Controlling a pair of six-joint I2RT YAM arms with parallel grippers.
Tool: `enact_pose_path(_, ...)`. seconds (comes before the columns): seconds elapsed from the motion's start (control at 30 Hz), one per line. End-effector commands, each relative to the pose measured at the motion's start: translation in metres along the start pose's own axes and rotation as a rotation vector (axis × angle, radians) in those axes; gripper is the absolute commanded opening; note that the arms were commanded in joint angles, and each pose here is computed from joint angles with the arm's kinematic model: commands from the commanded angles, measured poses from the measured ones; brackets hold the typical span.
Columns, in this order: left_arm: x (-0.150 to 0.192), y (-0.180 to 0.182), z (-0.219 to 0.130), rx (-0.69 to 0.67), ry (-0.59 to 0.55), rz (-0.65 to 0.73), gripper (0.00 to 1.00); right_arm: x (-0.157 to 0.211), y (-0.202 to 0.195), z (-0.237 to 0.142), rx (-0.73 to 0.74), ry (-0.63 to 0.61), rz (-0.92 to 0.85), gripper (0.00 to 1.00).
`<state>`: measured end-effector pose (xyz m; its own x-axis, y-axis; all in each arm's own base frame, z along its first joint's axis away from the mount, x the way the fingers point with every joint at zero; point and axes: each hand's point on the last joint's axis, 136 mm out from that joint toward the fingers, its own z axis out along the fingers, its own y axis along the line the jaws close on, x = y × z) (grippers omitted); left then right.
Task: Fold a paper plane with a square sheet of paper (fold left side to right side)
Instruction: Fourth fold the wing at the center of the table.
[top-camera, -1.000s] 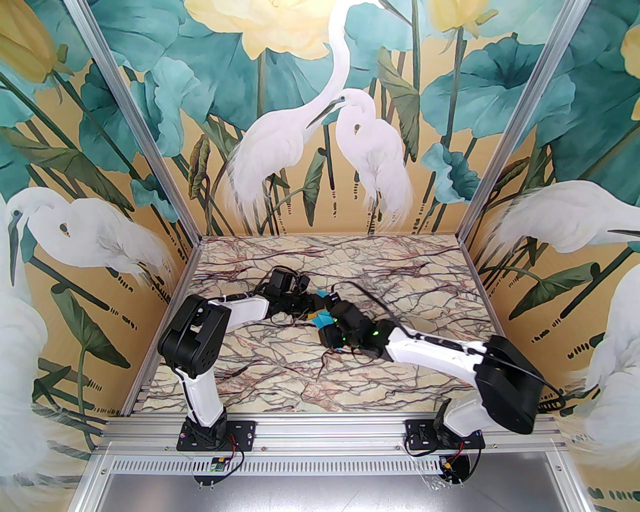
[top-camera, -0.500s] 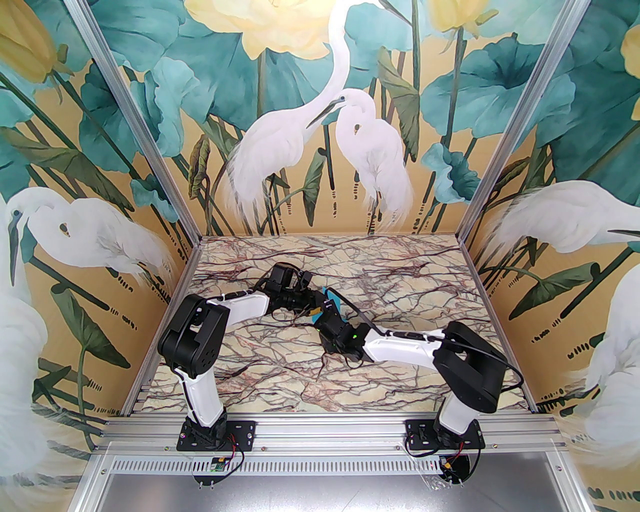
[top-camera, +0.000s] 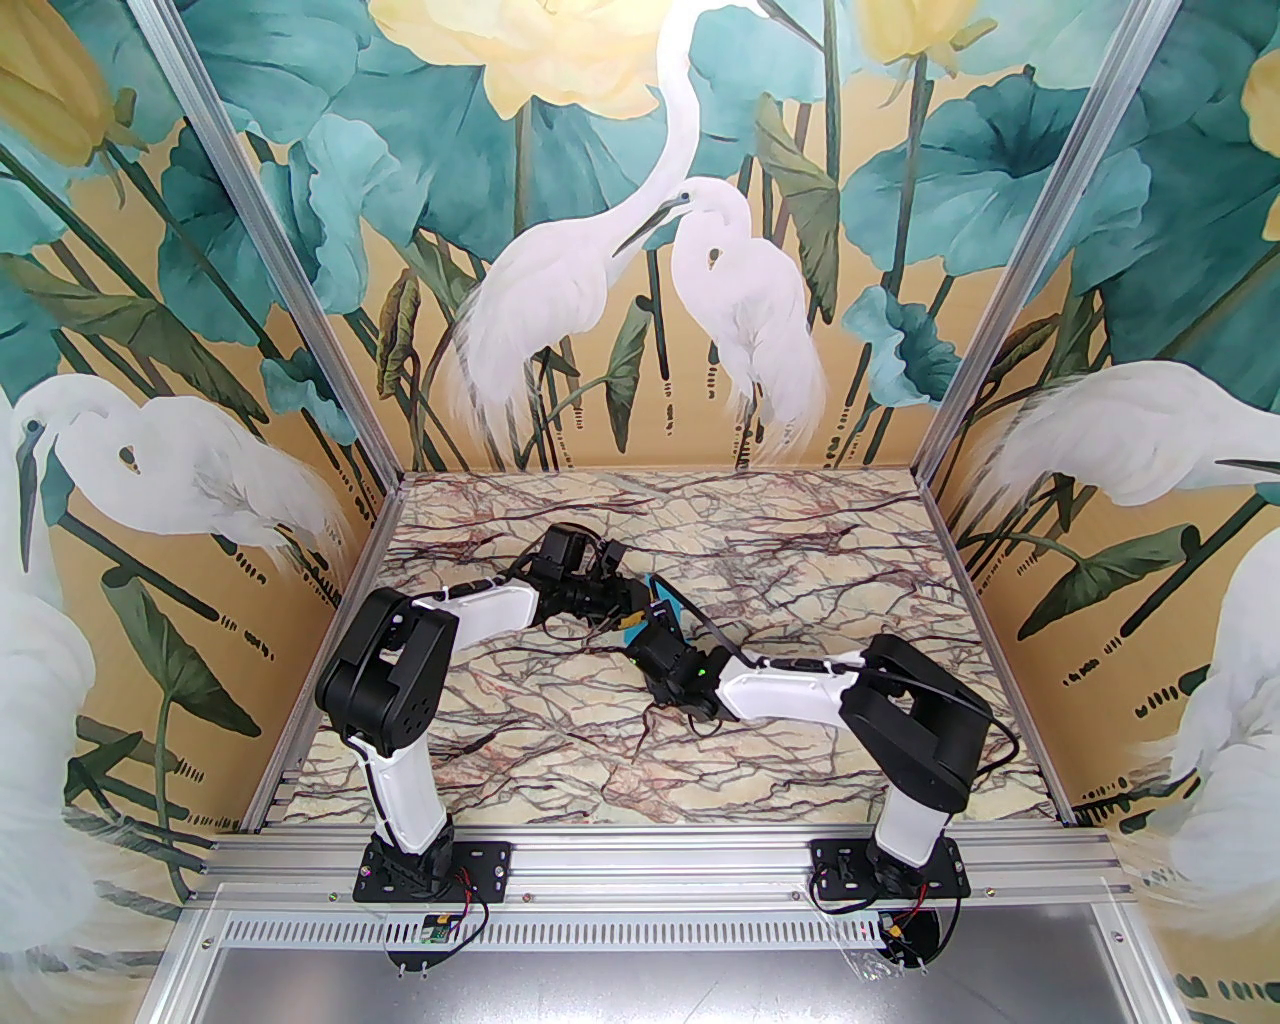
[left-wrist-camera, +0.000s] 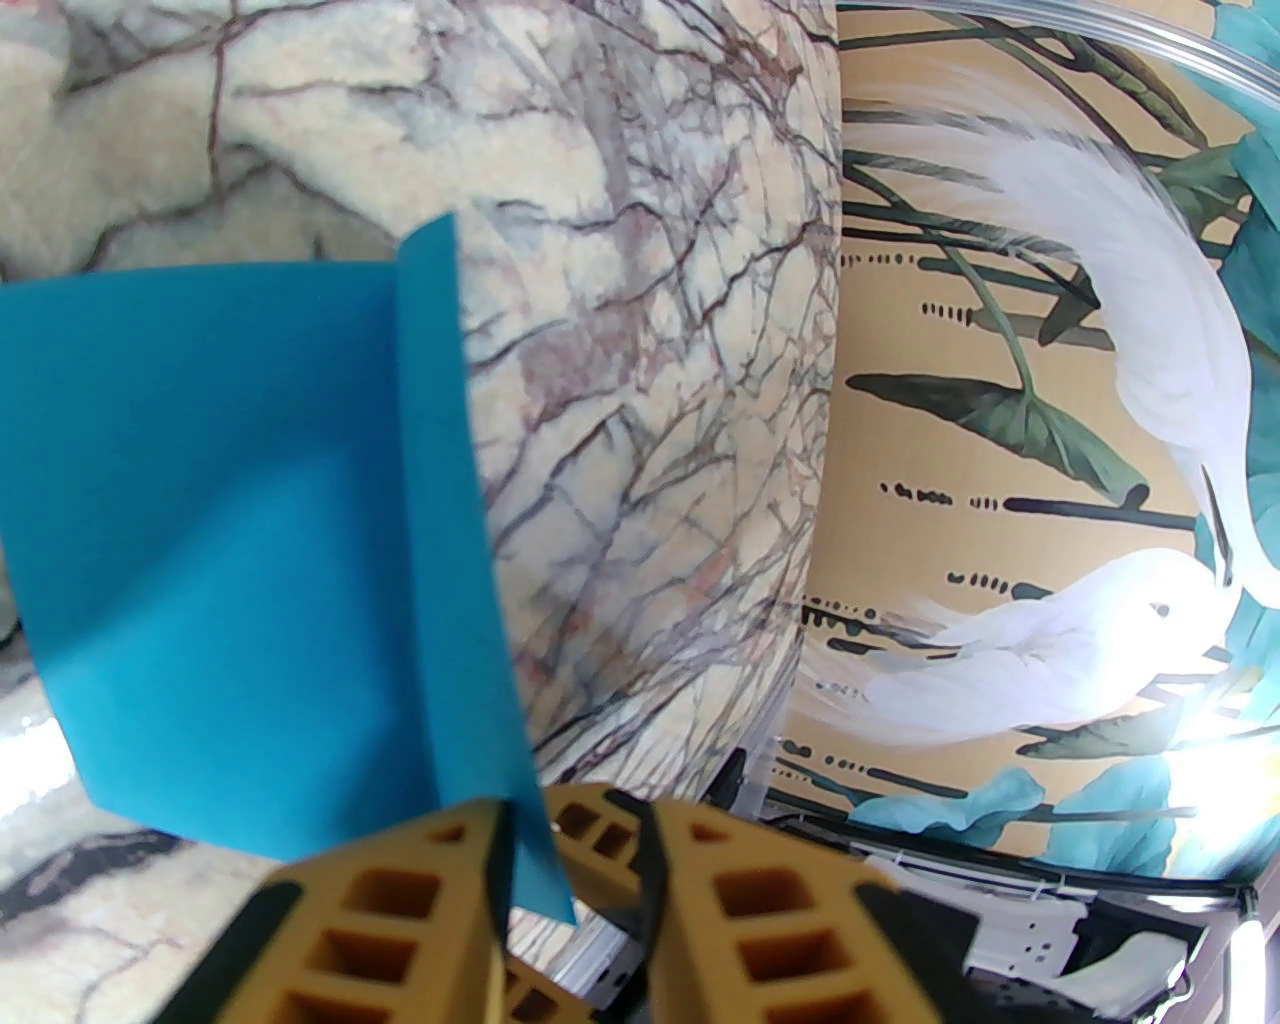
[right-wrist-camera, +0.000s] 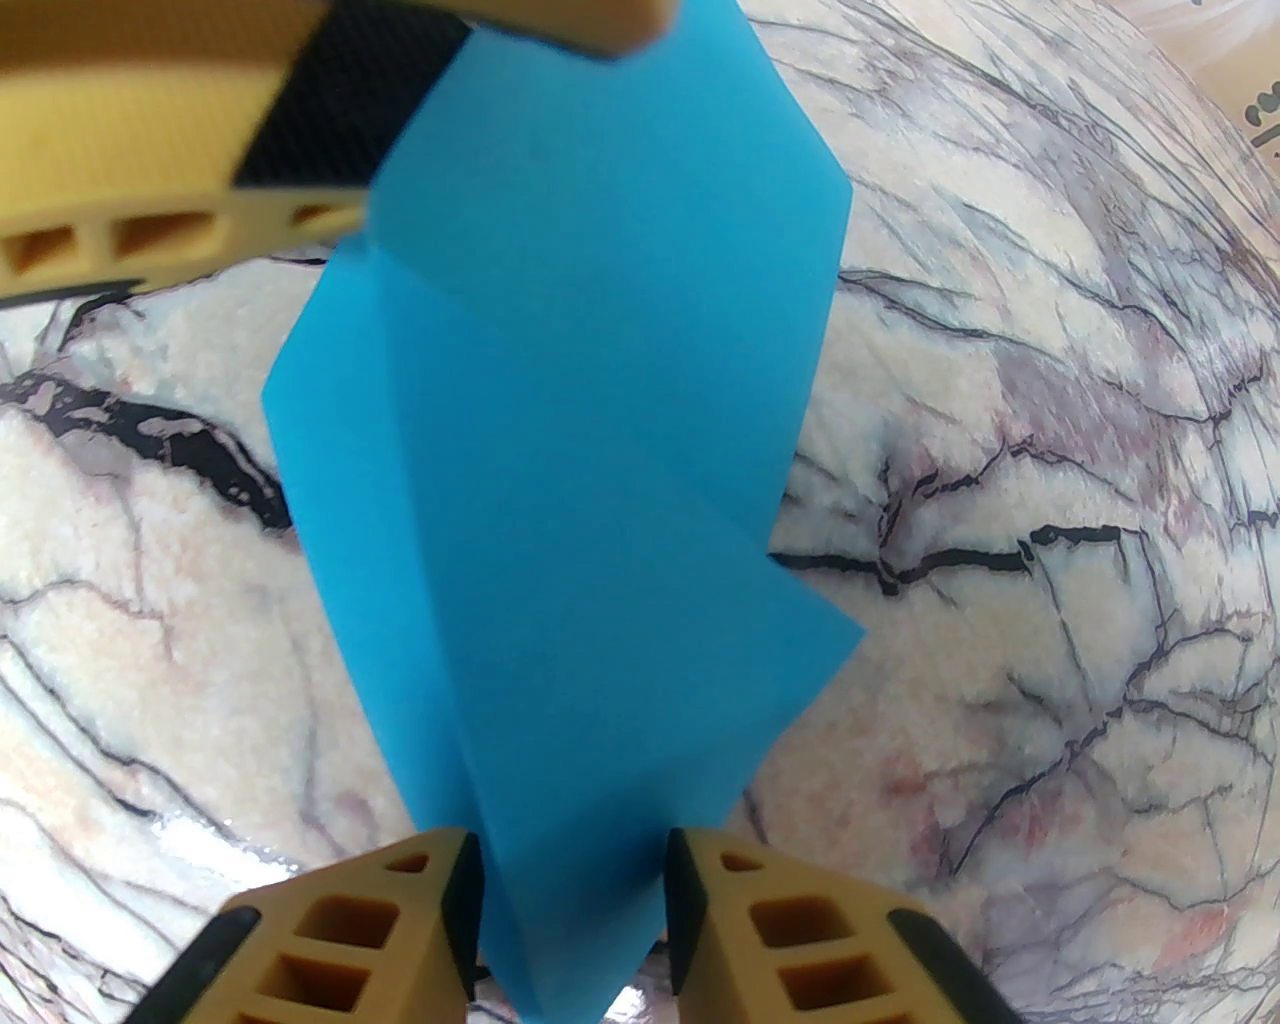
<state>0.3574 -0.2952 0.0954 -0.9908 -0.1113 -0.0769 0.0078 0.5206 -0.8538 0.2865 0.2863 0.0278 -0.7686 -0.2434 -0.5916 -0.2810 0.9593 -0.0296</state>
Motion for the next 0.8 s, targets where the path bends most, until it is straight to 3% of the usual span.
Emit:
enact_pose_path(0.0,-0.001,0.001,0.000,0.004,0.019,-0.003,0.30,-0.007,0.004,0.004,-0.004,-0.012,0.022,0.32)
enact_pose_path(0.33,-0.002,0.003,-0.002,-0.004,0.011,-0.005,0.32,-0.002,0.005,0.006,-0.024,0.002,0.025,0.19)
enact_pose_path(0.77,-0.019,0.005,-0.030,0.000,-0.046,-0.008,0.55,0.013,0.004,0.015,-0.052,0.038,0.050,0.10)
